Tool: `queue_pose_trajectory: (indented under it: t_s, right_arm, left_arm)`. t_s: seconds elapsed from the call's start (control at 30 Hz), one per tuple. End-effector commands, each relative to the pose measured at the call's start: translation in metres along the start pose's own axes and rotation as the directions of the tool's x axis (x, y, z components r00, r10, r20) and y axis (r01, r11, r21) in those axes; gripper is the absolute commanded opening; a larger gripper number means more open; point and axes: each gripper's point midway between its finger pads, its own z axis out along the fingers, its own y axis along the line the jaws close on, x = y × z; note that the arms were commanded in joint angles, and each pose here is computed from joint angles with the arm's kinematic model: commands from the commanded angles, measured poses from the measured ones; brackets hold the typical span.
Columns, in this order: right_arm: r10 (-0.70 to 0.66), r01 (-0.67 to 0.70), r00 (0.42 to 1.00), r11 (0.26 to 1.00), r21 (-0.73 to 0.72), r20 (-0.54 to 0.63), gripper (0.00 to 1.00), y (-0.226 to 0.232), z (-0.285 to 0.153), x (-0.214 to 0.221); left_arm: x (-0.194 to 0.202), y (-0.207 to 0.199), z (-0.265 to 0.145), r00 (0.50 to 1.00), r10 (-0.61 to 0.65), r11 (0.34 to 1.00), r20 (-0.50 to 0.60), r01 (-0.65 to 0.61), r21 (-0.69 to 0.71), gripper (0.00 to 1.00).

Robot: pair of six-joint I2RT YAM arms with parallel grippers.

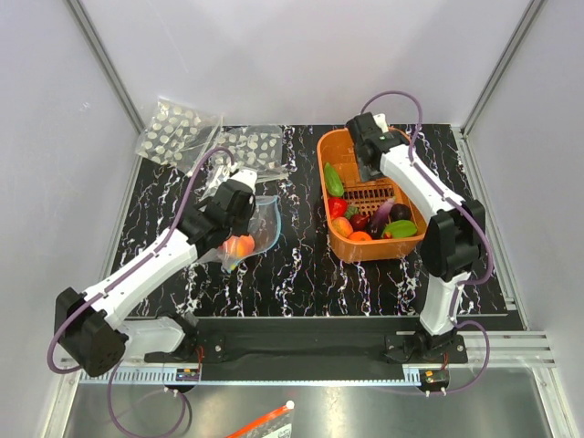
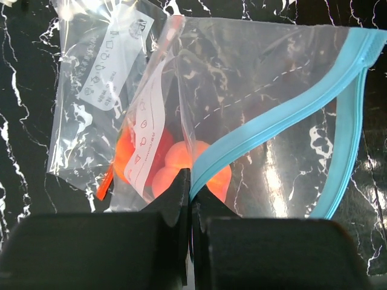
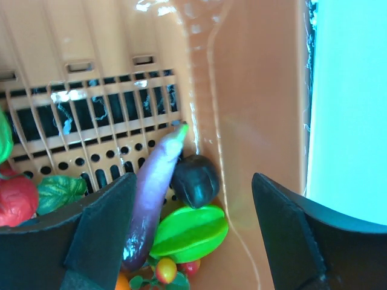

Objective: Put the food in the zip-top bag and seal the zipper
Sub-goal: Pick up the fake vegetable from the bin.

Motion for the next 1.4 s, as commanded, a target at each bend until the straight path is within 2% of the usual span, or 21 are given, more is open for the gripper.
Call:
queue_pose_trajectory:
  t_s: [0.0,0.2,0.27,0.4,0.47,0.57,0.6,0.67,0.7,0.8,1.0,1.13,1.37]
  right_arm:
    - [0.087,-0.087,0.995,0.996,-0.012,-0.05,0.86,-0.009,-0.011,-0.001]
    - [0.137,-0.158,0.977,0.98,-0.12,-0.166,0.87,0.008,-0.029,0.014]
    - [0.147,-0.18,0.968,0.972,-0.152,-0.203,0.91,0.012,-0.031,0.02]
    - [0.186,-0.253,0.923,0.953,-0.168,-0.336,0.92,0.02,-0.033,0.049]
    - [0.226,-0.314,0.902,0.929,-0.198,-0.367,0.91,0.03,-0.037,0.052]
    - [0.363,-0.454,0.844,0.876,-0.165,-0.395,0.92,0.039,-0.036,0.05]
    - [0.431,-0.52,0.804,0.844,-0.133,-0.409,0.92,0.045,-0.03,0.05]
    - [0.488,-0.571,0.761,0.816,-0.085,-0.428,0.91,0.048,-0.023,0.055]
    - [0.541,-0.621,0.715,0.782,-0.049,-0.442,0.9,0.051,-0.015,0.059]
    - [0.607,-0.676,0.669,0.737,-0.012,-0.429,0.89,0.054,-0.002,0.064]
    - [0.66,-0.691,0.66,0.721,0.057,-0.359,0.85,0.046,0.029,0.065]
    - [0.668,-0.682,0.671,0.727,0.086,-0.323,0.82,0.041,0.052,0.066]
    - [0.626,-0.619,0.721,0.775,0.131,-0.298,0.77,0.039,0.088,0.075]
  left_arm:
    - [-0.015,-0.001,0.0,0.997,-0.043,0.999,0.061,0.043,0.002,0.0]
    - [0.006,-0.01,-0.015,0.995,-0.099,0.992,0.003,0.098,0.083,0.0]
    - [0.017,-0.012,-0.017,0.993,-0.12,0.988,-0.021,0.121,0.098,0.0]
    - [0.029,-0.015,-0.021,0.99,-0.126,0.984,-0.063,0.132,0.117,0.0]
    - [0.032,-0.014,-0.023,0.989,-0.123,0.985,-0.083,0.132,0.112,0.0]
    - [0.032,-0.014,-0.026,0.989,-0.116,0.985,-0.091,0.127,0.118,0.0]
    - [0.031,-0.015,-0.027,0.989,-0.116,0.985,-0.088,0.126,0.12,0.0]
    - [0.031,-0.015,-0.025,0.99,-0.104,0.986,-0.098,0.116,0.12,0.0]
    - [0.032,-0.014,-0.025,0.989,-0.099,0.987,-0.106,0.111,0.115,0.0]
    - [0.032,-0.015,-0.023,0.989,-0.094,0.988,-0.118,0.107,0.111,0.0]
    - [0.044,-0.019,-0.023,0.977,-0.148,0.98,-0.154,0.166,0.112,0.0]
    - [0.047,-0.016,-0.018,0.978,-0.141,0.984,-0.157,0.156,0.087,0.0]
    - [0.041,-0.016,-0.017,0.977,-0.139,0.985,-0.16,0.153,0.077,0.0]
